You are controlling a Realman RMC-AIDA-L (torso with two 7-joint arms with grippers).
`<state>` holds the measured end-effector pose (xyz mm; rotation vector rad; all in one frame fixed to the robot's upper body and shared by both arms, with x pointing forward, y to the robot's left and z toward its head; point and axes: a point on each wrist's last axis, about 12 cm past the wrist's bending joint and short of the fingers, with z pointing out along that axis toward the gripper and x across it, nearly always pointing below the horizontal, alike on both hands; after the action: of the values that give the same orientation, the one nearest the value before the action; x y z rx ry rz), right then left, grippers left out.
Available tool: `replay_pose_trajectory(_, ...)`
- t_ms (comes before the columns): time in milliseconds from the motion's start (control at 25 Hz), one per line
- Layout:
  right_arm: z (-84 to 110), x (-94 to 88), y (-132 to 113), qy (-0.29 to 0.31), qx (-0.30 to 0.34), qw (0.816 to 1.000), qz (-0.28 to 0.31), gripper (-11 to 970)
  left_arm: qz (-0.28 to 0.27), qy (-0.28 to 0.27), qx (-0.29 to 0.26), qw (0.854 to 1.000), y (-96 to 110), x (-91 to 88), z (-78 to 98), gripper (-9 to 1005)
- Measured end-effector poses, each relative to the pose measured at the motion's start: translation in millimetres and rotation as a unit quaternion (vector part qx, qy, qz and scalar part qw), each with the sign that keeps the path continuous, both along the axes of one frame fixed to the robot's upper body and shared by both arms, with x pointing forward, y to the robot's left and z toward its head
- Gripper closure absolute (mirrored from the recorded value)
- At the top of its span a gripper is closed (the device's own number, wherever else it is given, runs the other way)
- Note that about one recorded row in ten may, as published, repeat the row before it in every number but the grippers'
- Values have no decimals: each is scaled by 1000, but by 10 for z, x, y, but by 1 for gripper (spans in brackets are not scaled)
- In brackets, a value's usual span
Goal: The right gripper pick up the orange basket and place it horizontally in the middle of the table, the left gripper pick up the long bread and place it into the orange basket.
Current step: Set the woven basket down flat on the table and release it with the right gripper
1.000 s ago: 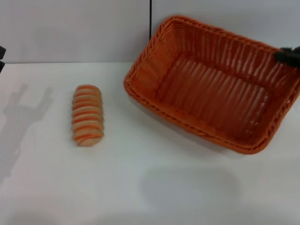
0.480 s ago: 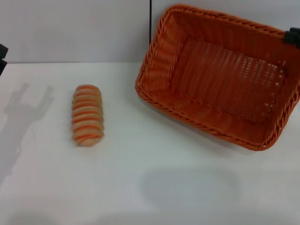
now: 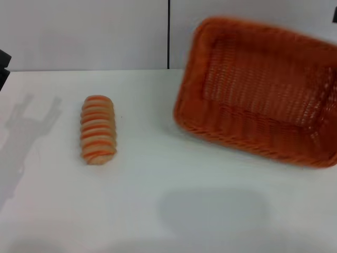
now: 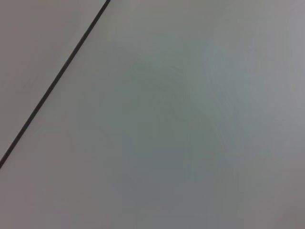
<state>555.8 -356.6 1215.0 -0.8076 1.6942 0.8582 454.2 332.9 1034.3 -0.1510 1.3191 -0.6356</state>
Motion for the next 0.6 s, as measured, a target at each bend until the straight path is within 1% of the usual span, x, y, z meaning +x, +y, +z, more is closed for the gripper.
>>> replay_pose_trajectory(120,106,11,-37,-9,-10,1000,15,851,1,1,-1,1000,0,-19,-9,151)
replay_pose_trajectory(240,172,33,-65,-14,-21,999,21,876,2,3,-1,1000,-2,-23,-14,151)
replay_pose_trajectory(480,186,31,-65,-11,-26,999,29,962,0,2,-2,1000,-18,-2,-10,150)
replay_pose_trajectory(600,178,29,-57,-9,-27,999,32,961,0,4,-1,1000,-20,2,-14,150)
